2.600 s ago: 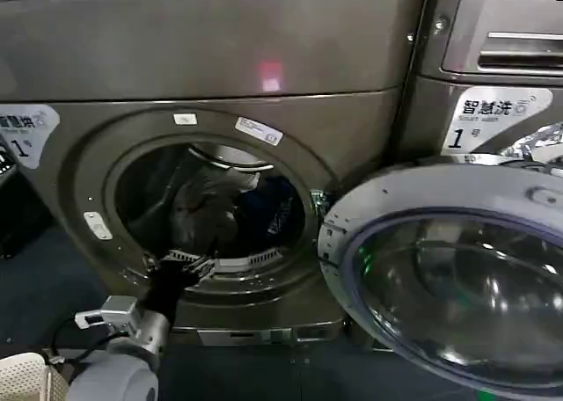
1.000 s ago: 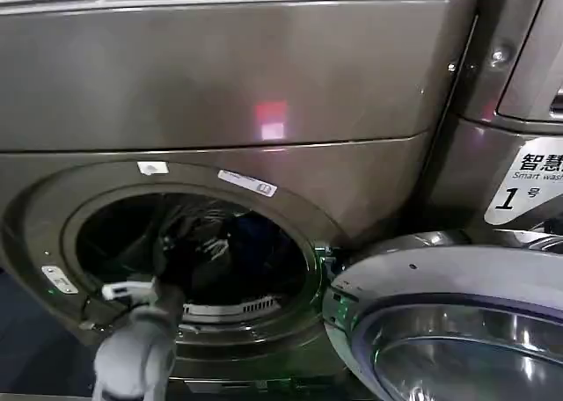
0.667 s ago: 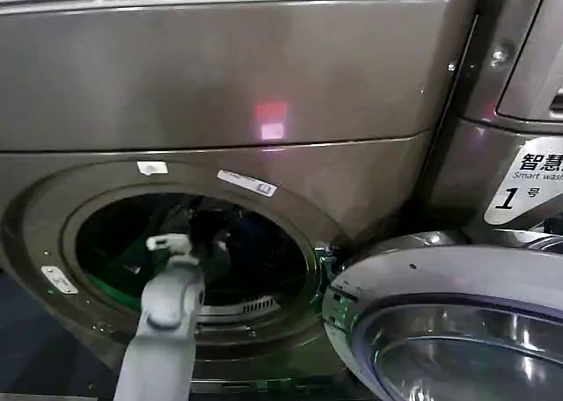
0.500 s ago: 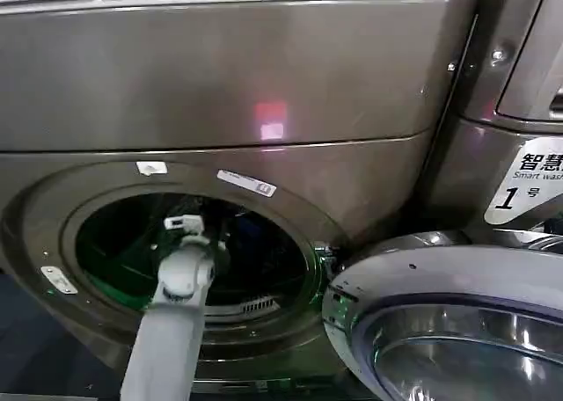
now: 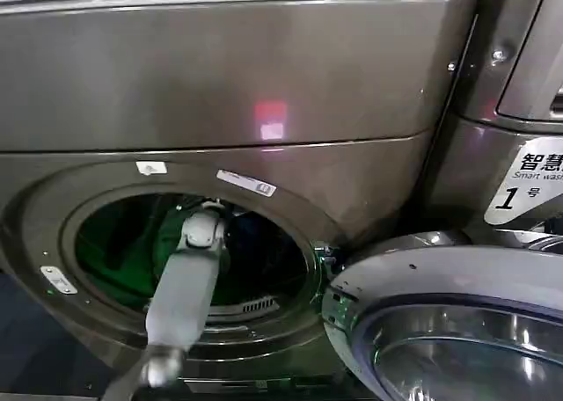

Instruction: Grasp the clothes from the dryer.

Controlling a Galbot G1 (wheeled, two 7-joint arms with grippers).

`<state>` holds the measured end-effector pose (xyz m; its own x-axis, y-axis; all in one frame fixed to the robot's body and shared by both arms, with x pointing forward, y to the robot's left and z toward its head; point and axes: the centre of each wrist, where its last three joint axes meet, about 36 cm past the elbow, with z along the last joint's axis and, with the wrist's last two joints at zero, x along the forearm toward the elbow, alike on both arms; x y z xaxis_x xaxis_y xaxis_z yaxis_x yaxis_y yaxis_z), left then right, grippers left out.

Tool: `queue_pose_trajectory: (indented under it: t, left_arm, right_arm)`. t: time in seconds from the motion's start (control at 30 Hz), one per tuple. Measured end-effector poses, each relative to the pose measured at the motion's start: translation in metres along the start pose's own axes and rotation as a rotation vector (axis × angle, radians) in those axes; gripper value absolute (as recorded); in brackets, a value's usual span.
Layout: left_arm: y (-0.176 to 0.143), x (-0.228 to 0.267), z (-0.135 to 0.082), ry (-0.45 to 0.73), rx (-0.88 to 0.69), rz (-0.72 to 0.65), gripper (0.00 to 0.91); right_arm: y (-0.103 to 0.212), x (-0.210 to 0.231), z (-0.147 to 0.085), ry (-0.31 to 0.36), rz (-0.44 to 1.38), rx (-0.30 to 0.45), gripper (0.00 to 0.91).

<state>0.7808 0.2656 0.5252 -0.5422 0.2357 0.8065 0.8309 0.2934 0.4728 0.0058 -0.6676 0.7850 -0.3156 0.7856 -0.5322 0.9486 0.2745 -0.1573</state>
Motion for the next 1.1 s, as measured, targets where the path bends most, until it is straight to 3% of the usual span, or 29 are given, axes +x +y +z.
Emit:
queue_pose_trajectory:
  t: [0.4, 0.7, 1.1]
  left_arm:
    - [0.016, 0.008, -0.002, 0.229, -0.275, 0.133, 0.907]
    - [0.013, 0.004, 0.011, 0.317, -0.304, 0.187, 0.907]
    - [-0.005, -0.015, 0.025, 0.348, -0.291, 0.248, 0.907]
  right_arm:
    - [-0.005, 0.003, -0.003, -0.004, 0.008, 0.008, 0.907]
    - [-0.002, 0.002, 0.0, -0.001, 0.008, 0.002, 0.907]
    - [-0.002, 0.002, 0.005, 0.004, 0.013, 0.002, 0.907]
